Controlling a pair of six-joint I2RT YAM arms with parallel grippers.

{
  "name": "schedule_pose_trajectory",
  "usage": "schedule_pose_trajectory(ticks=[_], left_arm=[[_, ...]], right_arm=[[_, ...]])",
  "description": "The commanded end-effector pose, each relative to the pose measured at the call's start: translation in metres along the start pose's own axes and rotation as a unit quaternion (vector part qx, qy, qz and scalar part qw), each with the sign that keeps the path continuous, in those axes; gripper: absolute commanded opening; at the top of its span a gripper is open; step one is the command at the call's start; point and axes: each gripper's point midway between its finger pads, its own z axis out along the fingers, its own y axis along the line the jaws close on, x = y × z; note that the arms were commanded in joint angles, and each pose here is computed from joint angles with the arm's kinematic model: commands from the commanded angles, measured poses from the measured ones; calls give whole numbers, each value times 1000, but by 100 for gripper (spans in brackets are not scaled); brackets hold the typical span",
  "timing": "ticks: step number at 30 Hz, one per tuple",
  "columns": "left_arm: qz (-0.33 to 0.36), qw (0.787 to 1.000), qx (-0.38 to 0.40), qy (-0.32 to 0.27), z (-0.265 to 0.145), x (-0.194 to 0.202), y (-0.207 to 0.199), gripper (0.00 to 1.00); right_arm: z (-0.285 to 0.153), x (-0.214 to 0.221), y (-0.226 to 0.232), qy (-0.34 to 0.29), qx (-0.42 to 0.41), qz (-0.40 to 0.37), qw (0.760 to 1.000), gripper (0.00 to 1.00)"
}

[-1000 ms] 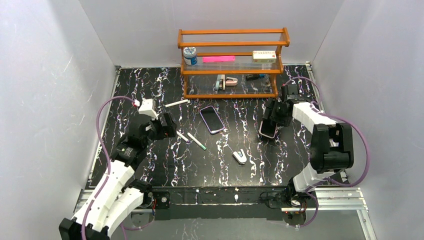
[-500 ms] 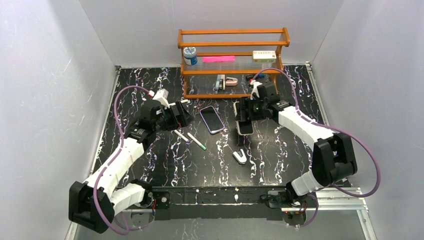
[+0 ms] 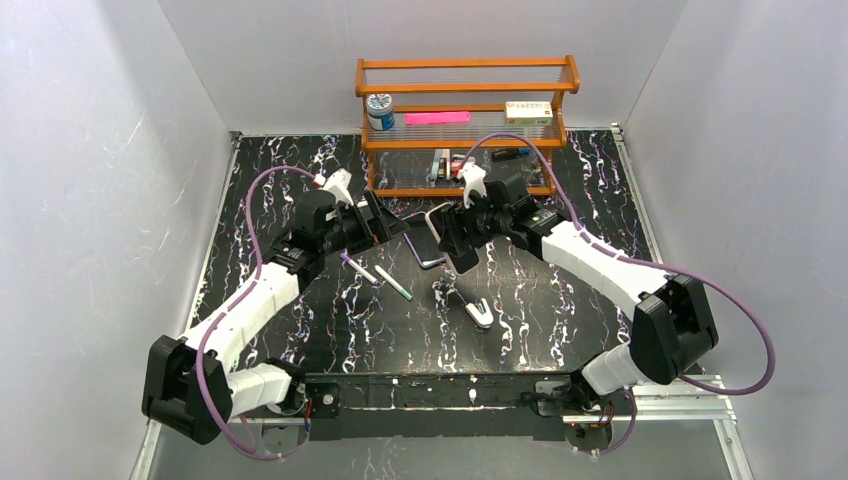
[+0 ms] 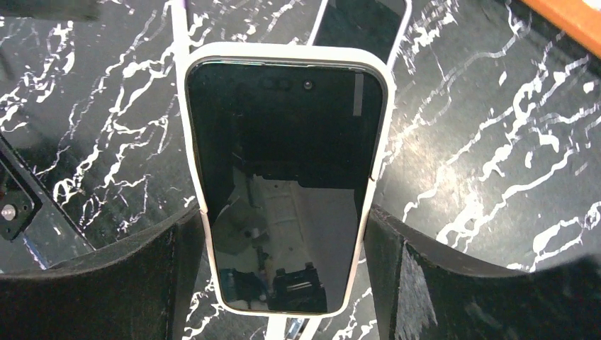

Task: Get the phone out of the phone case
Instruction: Pick up the phone at the center of the board.

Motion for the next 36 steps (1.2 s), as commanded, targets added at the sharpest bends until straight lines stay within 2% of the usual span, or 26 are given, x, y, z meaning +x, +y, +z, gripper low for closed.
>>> schedule_pose_trajectory(ticks=[1,10,17,22,27,30,31,36], left_arm=[[-12,999,52,-9,4,-11,-34,93],[-15,998,66,4,19,-4,-50,87],[-18,997,66,17,29,3,-52,75],[-22,996,80,23,31,6,-58,53],[-27,996,89,10,28,1,-64,24],[-36,995,92,-15,22,-7,-67,7],[-40,995,92,-25,21,-11,-67,1],[-58,990,95,-82,9,-31,-72,0]], right_arm=[[-14,-66,35,-97,-39,-66,992,1],[-6,-70,71,-108,-69,-93,987,1],[-4,-74,87,-120,-89,-99,984,1],[-4,-77,91,-131,-95,-95,982,1],[-4,-78,93,-136,-99,-94,981,1],[-5,-80,94,-149,-102,-86,980,16],[-6,-80,94,-154,-102,-81,979,24],[-18,-87,88,-183,-90,-57,977,67]])
